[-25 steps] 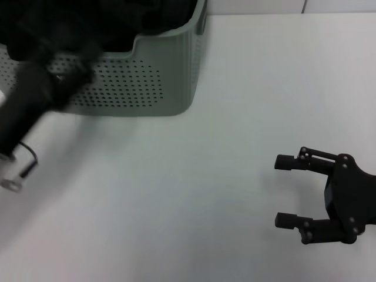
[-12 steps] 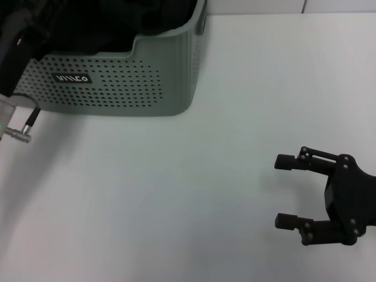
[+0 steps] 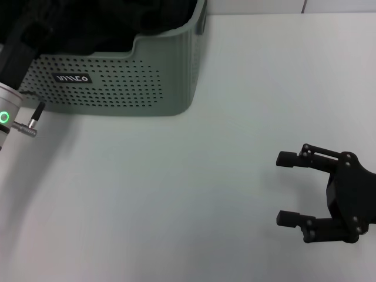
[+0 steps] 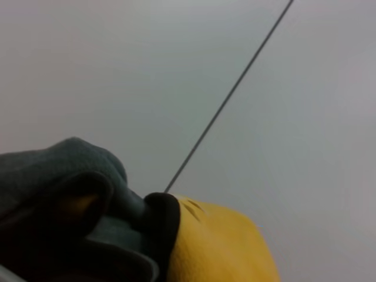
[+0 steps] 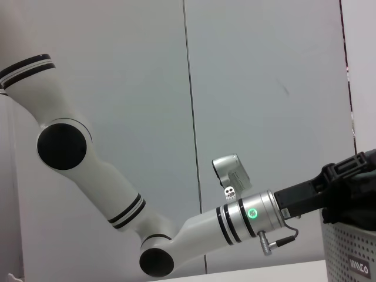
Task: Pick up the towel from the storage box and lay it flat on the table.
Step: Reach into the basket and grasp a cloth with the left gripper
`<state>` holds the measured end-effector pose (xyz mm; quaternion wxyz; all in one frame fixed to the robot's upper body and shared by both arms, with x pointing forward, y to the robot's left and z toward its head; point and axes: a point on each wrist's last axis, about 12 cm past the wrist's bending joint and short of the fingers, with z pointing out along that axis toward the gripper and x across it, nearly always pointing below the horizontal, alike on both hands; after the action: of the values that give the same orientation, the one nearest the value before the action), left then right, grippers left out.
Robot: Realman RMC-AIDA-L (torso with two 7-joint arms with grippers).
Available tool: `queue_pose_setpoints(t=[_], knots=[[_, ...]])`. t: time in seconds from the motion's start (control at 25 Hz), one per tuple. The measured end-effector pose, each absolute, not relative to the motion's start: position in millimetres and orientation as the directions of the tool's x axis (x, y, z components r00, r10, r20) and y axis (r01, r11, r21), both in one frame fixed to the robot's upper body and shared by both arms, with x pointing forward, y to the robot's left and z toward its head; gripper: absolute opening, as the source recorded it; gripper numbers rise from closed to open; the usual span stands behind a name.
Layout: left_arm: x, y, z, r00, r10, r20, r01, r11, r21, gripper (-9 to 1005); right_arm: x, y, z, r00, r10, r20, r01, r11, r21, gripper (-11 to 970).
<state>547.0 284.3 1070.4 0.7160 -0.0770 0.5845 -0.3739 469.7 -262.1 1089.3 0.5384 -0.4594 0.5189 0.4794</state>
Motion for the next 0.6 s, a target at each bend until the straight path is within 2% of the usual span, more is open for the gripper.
queue_pose_setpoints(t=[0.36,0.6], knots=[[550.6,287.5,1071.7,0.038,-0.657,-0.753,0.423,0.693,-0.584,822,467.2,-261.8,1087.9,0.014,0.067,-0.998,-0.992,0.123,-0.005,851],[555.3,283.6,1079.9,0.045,-0.671,-0.740,0.459,0.672,-0.581,817,466.4,-261.9,1087.5,0.018,0.072,-0.997,-0.992,0.123,-0.009,851]])
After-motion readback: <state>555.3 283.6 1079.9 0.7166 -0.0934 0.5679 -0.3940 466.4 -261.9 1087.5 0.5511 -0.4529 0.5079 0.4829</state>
